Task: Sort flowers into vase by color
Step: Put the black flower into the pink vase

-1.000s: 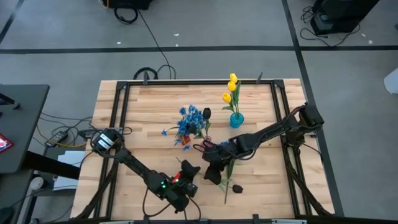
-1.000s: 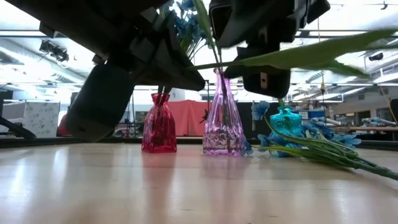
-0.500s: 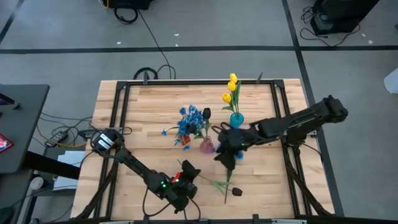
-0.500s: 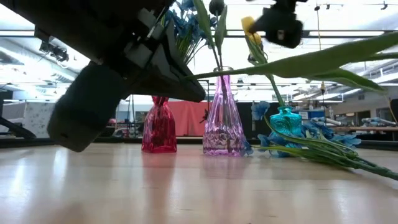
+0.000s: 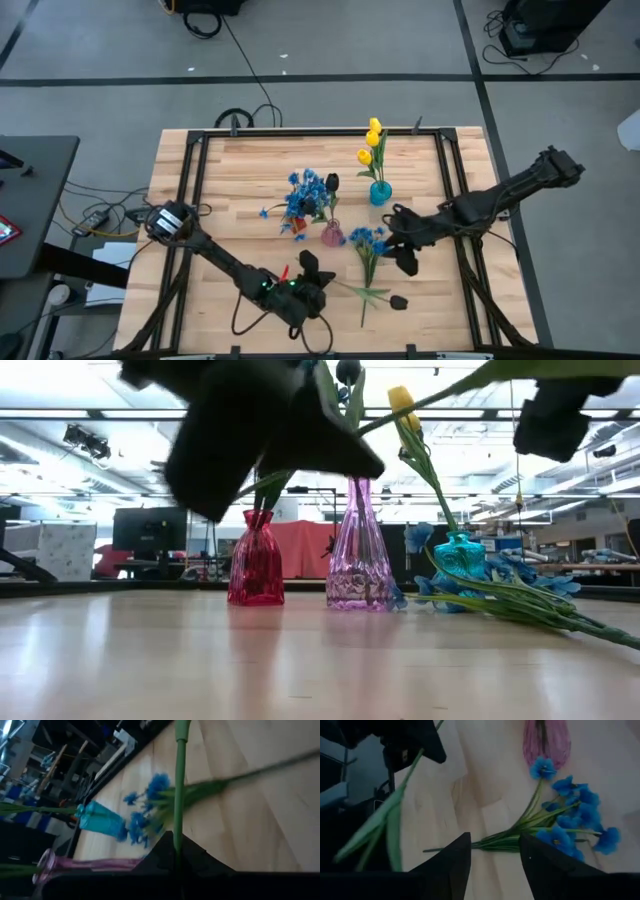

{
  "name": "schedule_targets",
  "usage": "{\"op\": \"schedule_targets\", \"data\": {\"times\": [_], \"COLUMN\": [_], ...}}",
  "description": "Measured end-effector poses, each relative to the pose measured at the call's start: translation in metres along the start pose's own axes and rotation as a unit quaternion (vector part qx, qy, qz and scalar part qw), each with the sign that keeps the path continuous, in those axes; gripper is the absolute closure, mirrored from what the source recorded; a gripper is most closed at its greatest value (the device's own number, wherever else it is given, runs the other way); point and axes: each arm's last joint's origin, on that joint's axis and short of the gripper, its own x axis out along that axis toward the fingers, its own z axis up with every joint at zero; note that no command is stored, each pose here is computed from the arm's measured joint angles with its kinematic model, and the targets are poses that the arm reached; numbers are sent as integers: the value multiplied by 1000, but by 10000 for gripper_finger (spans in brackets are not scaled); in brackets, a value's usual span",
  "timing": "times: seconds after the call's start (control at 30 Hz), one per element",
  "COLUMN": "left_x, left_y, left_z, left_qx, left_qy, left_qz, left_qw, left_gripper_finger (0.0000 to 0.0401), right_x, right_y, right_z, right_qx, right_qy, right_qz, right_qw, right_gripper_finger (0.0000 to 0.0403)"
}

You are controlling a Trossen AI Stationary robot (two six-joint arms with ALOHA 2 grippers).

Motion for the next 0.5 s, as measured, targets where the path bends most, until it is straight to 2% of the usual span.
{"op": "schedule_targets", "data": {"times": [0.23, 0.37, 0.43, 0.5], "left_x": [1, -2, -4, -5], "left_y": [12, 18, 22, 28], "left_z": [18, 30, 36, 42], "left_qx": [-43, -101, -130, -165], "left_qy": [-66, -120, -146, -174], "left_qz": [0, 2, 11, 22], "left_qw": [997, 988, 981, 970], "left_gripper_finger": [394, 394, 394, 394], "right_x": [-4, -9, -11, -15], "right_y": [1, 10, 17, 26], "right_z": [-29, -37, -38, -37], "right_qx": [-62, -104, -144, -199], "right_qy": [-60, -85, -115, -156], "right_qz": [44, 66, 75, 89], "right_qw": [995, 989, 980, 963], "right_gripper_finger": [240, 242, 242, 242]}}
